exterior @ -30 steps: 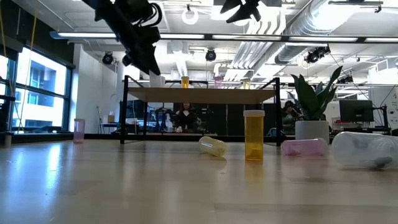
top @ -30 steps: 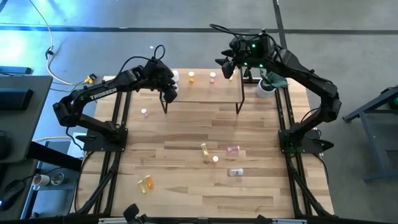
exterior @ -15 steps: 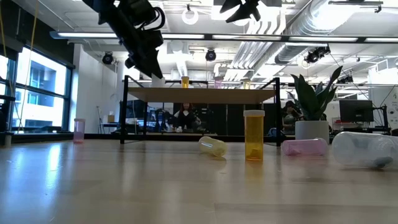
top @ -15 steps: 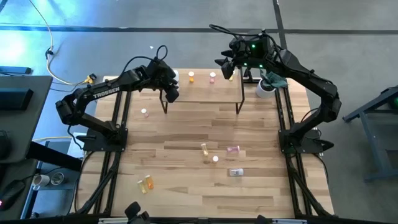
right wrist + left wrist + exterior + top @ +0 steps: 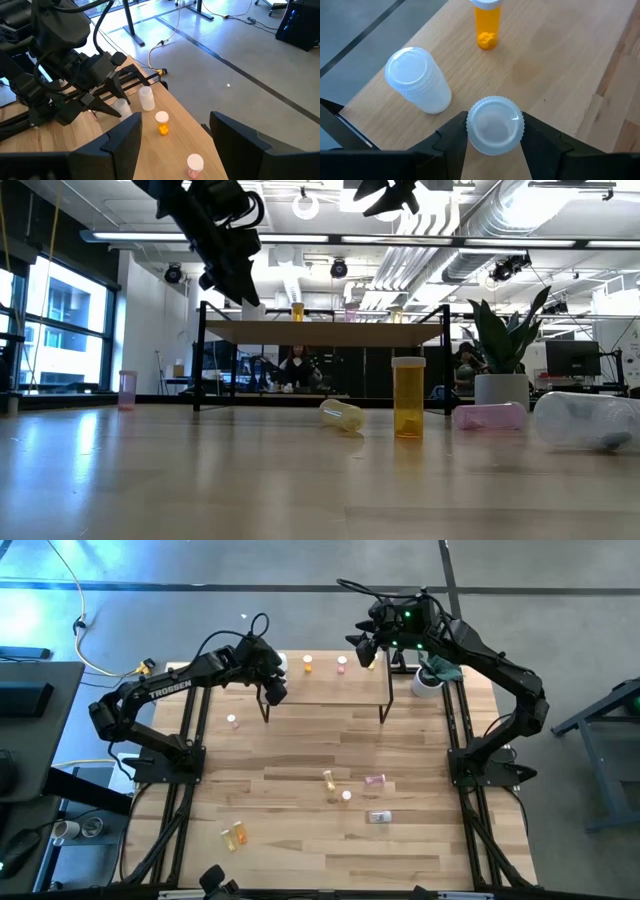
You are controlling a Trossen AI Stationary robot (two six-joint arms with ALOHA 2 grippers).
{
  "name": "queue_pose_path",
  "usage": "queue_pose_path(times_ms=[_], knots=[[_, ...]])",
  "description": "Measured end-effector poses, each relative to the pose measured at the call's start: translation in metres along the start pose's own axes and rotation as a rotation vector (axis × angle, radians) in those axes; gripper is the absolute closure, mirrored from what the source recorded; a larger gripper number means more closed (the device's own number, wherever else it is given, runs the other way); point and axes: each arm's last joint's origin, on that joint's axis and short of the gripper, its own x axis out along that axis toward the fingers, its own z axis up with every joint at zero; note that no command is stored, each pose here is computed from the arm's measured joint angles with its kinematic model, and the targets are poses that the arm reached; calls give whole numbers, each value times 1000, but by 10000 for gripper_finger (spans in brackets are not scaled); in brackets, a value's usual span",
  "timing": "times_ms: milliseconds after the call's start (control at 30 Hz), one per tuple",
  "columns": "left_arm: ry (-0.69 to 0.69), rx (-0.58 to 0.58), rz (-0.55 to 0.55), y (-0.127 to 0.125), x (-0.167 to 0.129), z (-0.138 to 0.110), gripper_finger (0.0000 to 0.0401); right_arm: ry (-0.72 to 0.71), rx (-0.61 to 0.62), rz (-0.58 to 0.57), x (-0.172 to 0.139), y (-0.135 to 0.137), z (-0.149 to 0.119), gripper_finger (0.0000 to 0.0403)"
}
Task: Pick and place medicine bottles onto shelf by color
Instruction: Put the bottom transparent pill bottle aligned with the other transparent pill bottle on the shelf
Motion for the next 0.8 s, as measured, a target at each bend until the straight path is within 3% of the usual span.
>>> queue_pose_path(times_ms=[233,567,800], knots=[[-2,0,-9,0,0,0,238,0,0,0,0,0,0,179],[-31,-1,-19,0,0,3,191,4,0,0,0,0,0,179],[-44,-1,39,1,-3,4,182,50,1,-3,0,0,-5,179]])
